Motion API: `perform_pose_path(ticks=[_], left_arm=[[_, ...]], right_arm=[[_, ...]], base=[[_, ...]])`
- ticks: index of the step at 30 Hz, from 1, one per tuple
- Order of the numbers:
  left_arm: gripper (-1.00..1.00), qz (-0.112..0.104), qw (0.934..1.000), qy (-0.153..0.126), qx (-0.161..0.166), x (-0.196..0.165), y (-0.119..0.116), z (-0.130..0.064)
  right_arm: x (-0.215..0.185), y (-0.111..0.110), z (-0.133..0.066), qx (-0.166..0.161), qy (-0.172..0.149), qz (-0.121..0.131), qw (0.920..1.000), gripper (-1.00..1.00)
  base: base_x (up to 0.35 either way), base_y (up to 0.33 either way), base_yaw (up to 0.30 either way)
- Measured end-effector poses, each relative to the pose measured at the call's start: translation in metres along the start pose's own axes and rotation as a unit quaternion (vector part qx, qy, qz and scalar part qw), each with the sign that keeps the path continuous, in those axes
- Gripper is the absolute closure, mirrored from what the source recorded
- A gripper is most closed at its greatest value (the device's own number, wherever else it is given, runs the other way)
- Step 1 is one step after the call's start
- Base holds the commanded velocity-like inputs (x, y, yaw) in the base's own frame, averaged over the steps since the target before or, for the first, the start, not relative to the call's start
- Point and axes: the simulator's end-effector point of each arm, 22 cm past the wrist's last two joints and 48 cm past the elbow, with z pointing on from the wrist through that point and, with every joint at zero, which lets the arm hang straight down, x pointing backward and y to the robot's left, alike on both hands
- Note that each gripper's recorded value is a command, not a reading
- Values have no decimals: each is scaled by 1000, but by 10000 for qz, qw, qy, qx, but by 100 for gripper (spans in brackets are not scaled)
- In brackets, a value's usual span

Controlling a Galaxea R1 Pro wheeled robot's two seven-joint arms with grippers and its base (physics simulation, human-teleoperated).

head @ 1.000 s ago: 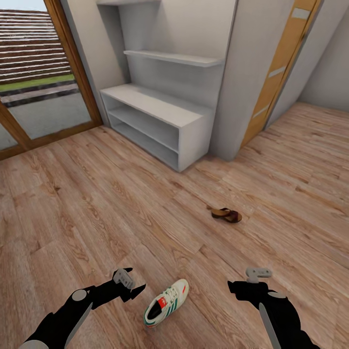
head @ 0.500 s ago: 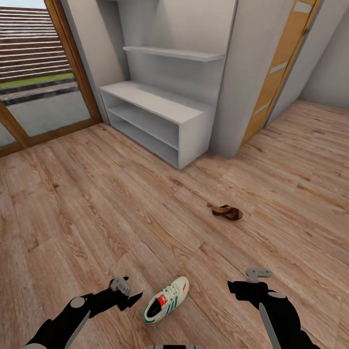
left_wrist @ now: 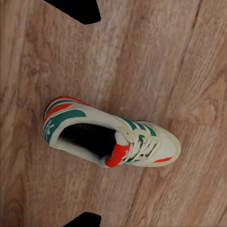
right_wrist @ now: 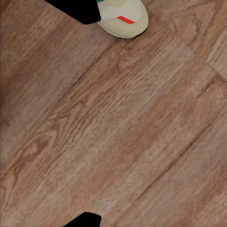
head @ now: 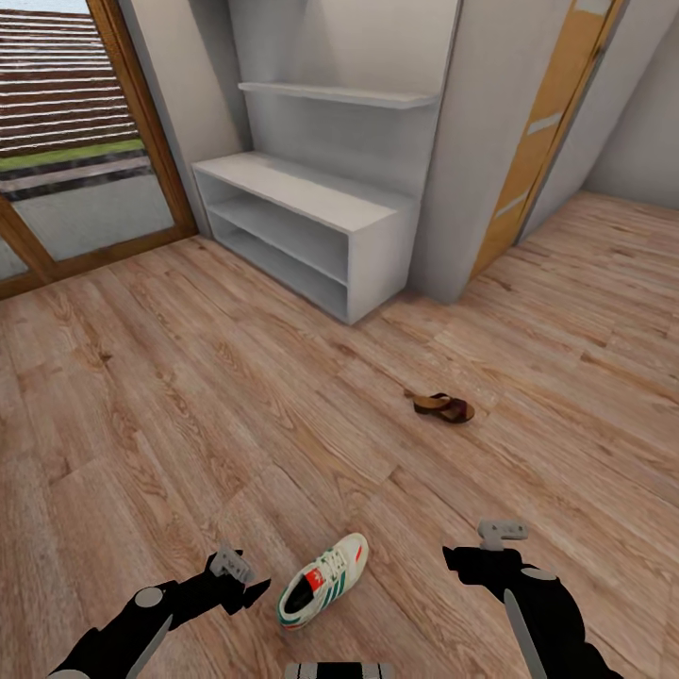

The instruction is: Pick up the two gym shoes and the two sandals from the corridor floor and place them onto the hallstand (shoe rack) in the corridor, making sure they are on the rack and not on the floor. Arrange them so the two gym shoes are next to each other and the two sandals are next to each other.

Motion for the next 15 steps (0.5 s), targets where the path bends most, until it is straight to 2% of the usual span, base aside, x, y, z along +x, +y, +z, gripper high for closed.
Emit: perform_pose_path(ticks=[15], left_arm=[[-100,192,9994,172,211,31,-9,27]], right_arm=[[24,-1,28,10,80,0,10000,-100]], base=[[0,0,0]])
